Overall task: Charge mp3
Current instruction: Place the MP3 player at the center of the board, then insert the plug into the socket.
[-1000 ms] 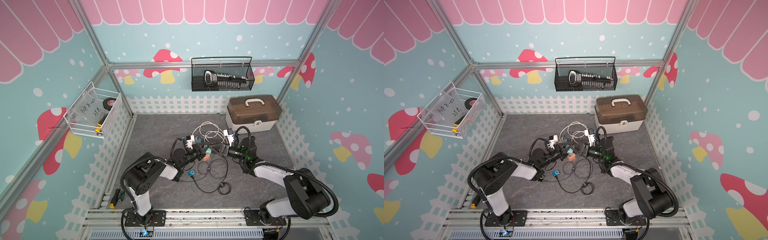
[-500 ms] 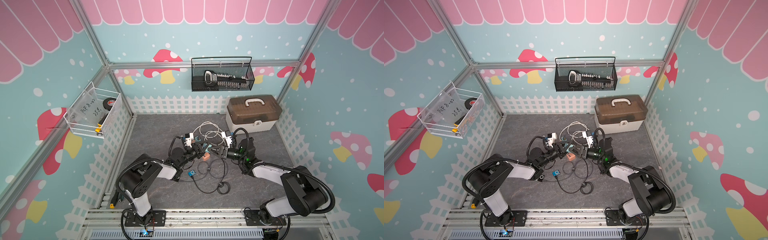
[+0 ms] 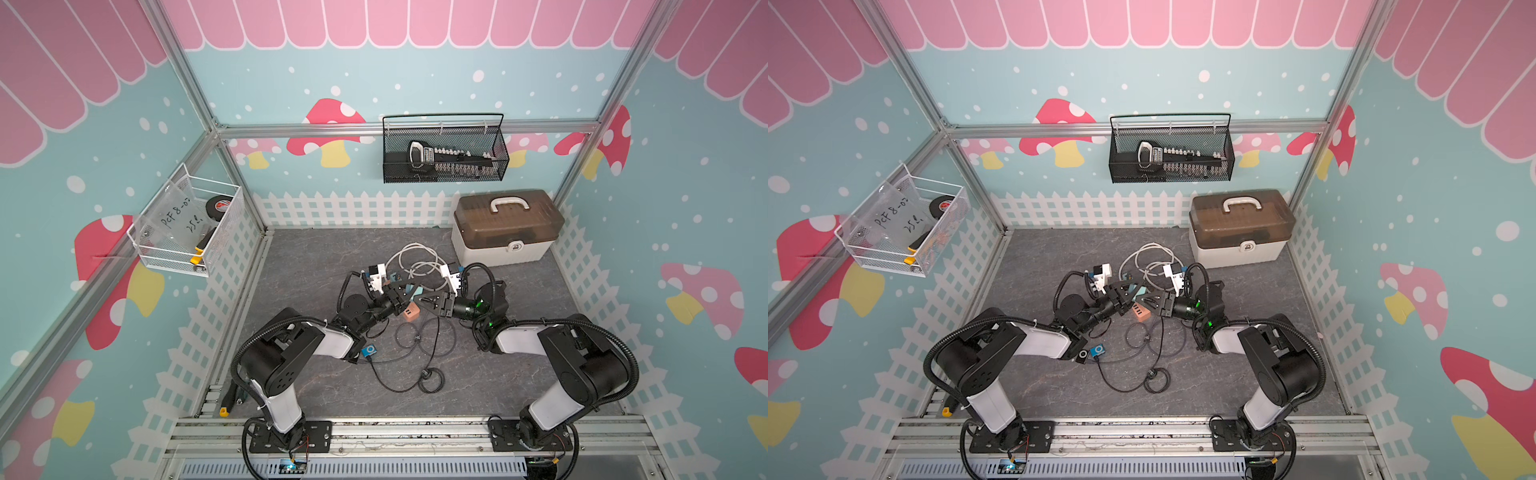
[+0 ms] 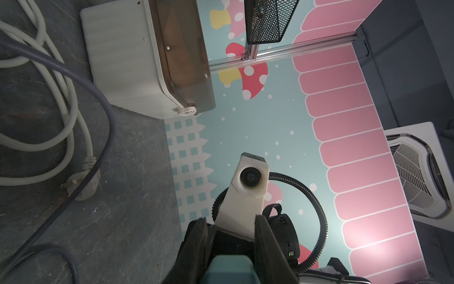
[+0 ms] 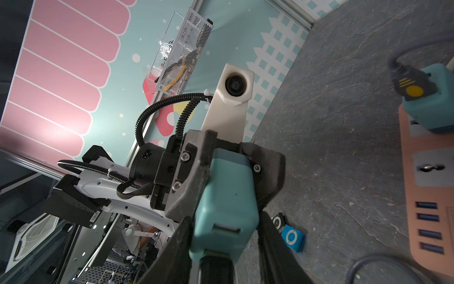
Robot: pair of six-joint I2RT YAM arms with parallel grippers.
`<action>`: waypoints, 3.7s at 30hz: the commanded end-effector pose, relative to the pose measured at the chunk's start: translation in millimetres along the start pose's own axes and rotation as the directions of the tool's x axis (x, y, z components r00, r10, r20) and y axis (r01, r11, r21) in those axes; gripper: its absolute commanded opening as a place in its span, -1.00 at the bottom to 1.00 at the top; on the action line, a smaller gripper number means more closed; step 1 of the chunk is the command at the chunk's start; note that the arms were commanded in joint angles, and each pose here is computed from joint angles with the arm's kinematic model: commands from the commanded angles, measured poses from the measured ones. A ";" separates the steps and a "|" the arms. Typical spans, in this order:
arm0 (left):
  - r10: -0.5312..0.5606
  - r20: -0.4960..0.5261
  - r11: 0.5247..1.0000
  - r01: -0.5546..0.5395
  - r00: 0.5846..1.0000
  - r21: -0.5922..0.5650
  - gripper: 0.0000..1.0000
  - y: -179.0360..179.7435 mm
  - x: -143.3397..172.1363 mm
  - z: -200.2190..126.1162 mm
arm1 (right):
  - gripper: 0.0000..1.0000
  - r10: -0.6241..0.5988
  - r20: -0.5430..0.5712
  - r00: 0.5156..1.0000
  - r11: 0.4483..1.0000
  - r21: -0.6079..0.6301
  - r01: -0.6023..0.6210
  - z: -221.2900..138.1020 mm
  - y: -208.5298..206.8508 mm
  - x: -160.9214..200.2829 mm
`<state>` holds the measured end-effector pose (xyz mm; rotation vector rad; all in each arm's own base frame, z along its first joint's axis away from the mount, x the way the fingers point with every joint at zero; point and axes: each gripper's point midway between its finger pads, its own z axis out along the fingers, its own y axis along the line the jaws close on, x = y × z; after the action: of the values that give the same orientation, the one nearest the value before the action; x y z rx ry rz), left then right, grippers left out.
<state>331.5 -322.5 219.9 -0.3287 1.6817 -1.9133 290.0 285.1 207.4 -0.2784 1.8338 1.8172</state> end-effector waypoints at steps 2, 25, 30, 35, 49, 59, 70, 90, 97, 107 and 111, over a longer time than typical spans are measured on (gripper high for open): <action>0.042 -0.050 0.992 -0.035 0.998 0.125 -1.00 -39.2 14.5 2.0 | -0.17 -0.033 0.040 0.999 0.999 -0.020 0.034 2.3 12.1 -11.6; -0.030 -0.098 0.997 0.037 0.995 0.071 -0.03 -15.3 29.0 3.7 | -1.00 -0.121 0.135 0.983 0.992 -0.008 0.123 -6.8 28.5 -25.8; -0.045 -0.096 0.997 0.051 0.994 0.062 0.20 -11.8 25.6 2.3 | -1.00 -0.138 0.138 0.981 0.990 0.044 0.133 -11.0 23.9 -24.6; -0.060 -0.071 0.997 0.063 0.996 0.049 0.98 -8.9 10.5 -7.1 | -1.00 -0.181 0.106 0.978 0.974 0.154 0.163 -16.4 13.2 -21.3; -0.027 -0.011 0.983 0.024 1.000 -0.185 0.98 30.1 -27.3 -43.2 | -1.00 -0.063 -0.200 0.978 0.838 0.521 0.161 -22.5 -58.4 -1.8; 0.243 -0.005 0.733 -0.187 0.970 -0.654 0.98 46.7 -50.0 -106.5 | -1.00 -0.004 -0.439 0.898 0.645 0.685 0.338 -20.3 -92.6 -8.4; 0.306 -0.022 0.519 -0.186 0.952 -0.834 0.98 53.5 -56.6 -168.3 | -1.00 0.021 -0.658 0.753 0.428 0.686 0.588 8.1 -110.6 -7.3; 0.319 -0.052 0.446 -0.198 0.946 -0.873 0.98 65.7 -59.2 -188.9 | -1.00 0.126 -0.772 0.623 0.343 0.623 0.703 25.3 -134.3 -6.8; 0.308 -0.058 0.442 -0.197 0.950 -0.875 0.98 71.7 -57.7 -190.4 | -1.00 0.171 -0.787 0.593 0.313 0.614 0.725 20.8 -140.8 -8.1; 0.307 -0.058 0.444 -0.197 0.950 -0.874 0.98 72.3 -58.2 -190.2 | -1.00 0.220 -0.802 0.555 0.319 0.597 0.736 23.6 -152.2 0.1; 0.301 -0.061 0.442 -0.196 0.952 -0.875 0.98 74.7 -57.6 -191.0 | -1.00 0.240 -0.803 0.545 0.288 0.595 0.750 16.9 -152.1 -2.7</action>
<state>296.6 -140.9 130.0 -0.5101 2.3533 -0.6569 381.8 301.8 94.0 -0.9519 2.7686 0.0224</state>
